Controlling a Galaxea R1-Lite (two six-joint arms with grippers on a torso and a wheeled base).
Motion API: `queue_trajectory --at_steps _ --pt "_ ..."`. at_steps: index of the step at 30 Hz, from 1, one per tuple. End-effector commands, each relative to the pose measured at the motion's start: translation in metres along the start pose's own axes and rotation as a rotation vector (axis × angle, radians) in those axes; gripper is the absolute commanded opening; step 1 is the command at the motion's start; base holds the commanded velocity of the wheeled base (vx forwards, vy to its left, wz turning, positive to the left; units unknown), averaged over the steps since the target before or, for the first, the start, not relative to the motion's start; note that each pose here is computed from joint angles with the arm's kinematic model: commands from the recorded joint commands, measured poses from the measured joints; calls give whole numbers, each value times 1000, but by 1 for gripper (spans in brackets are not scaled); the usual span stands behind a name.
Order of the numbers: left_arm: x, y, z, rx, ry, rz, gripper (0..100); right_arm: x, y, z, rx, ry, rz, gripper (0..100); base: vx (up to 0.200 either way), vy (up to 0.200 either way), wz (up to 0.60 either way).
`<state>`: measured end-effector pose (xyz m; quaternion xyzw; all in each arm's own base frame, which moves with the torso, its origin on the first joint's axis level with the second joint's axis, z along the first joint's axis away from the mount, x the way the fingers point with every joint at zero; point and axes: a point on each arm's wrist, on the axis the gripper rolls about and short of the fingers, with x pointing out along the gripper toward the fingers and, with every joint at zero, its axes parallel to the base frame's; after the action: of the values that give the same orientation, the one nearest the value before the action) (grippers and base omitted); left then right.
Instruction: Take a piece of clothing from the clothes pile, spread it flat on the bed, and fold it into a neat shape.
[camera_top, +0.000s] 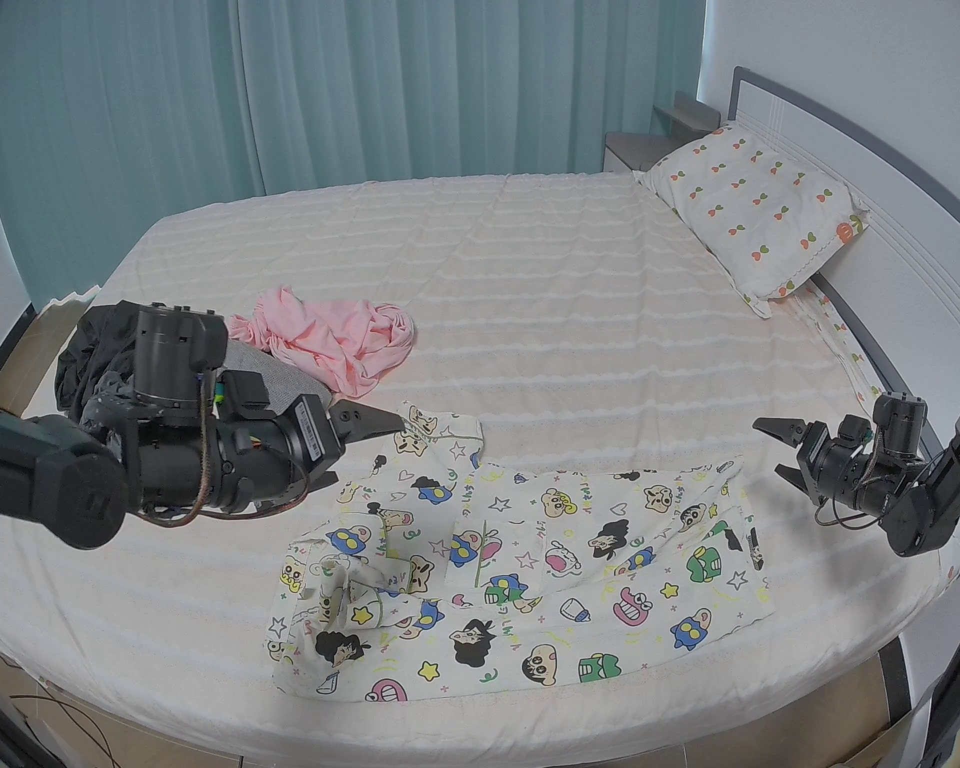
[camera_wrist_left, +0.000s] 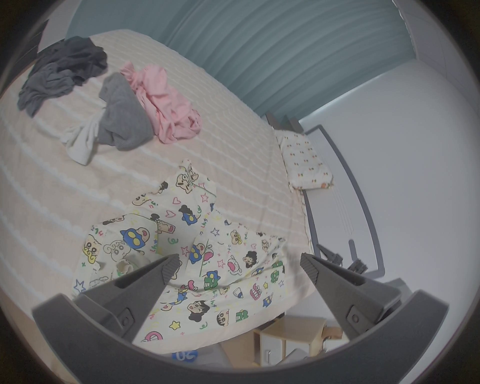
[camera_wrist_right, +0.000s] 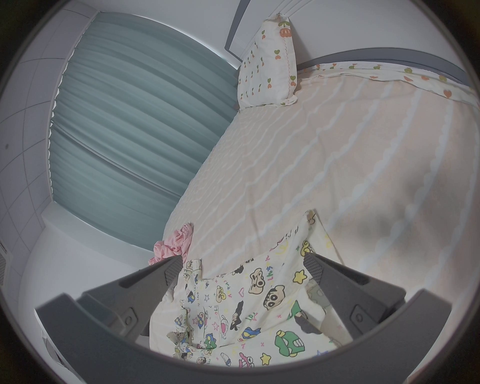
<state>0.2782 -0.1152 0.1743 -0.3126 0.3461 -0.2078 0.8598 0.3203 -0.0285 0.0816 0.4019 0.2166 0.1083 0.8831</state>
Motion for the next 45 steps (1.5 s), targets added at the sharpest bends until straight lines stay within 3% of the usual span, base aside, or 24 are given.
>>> queue_trajectory --at_steps 1,2,3,5,7,11,13,18,27,35,38,45 --pt "-2 34 -12 69 120 -2 100 -6 5 -6 -15 12 7 100 0 0 0" --pt "-2 34 -12 69 120 -2 100 -6 5 -6 -15 12 7 100 0 0 0" --pt "-11 41 -27 97 190 -1 100 -7 6 -10 -25 23 7 100 0 0 0" --pt "-15 43 -38 85 241 22 100 -7 7 -11 -34 28 8 100 0 0 0" --pt "-20 39 -58 90 338 36 100 -8 6 -12 -42 30 7 100 0 0 0" --pt "-19 31 -80 87 418 102 100 -7 6 -14 -43 37 5 100 0 0 0" --pt "-17 27 -85 42 399 162 100 -7 6 -14 -43 37 5 100 0 0 0" --pt "-12 13 -99 -205 377 237 100 -7 6 -14 -44 36 6 100 0 0 0" --pt "15 34 -109 -443 228 465 100 -6 7 -17 -45 47 9 100 0 0 0" --pt "41 57 -122 -427 105 586 100 -6 8 -18 -47 48 10 100 0 0 0" --pt "41 58 -121 -424 87 593 100 -6 8 -18 -47 48 10 100 0 0 0" --pt "47 61 -107 -426 -60 582 100 -6 8 -18 -49 46 12 100 0 0 0"
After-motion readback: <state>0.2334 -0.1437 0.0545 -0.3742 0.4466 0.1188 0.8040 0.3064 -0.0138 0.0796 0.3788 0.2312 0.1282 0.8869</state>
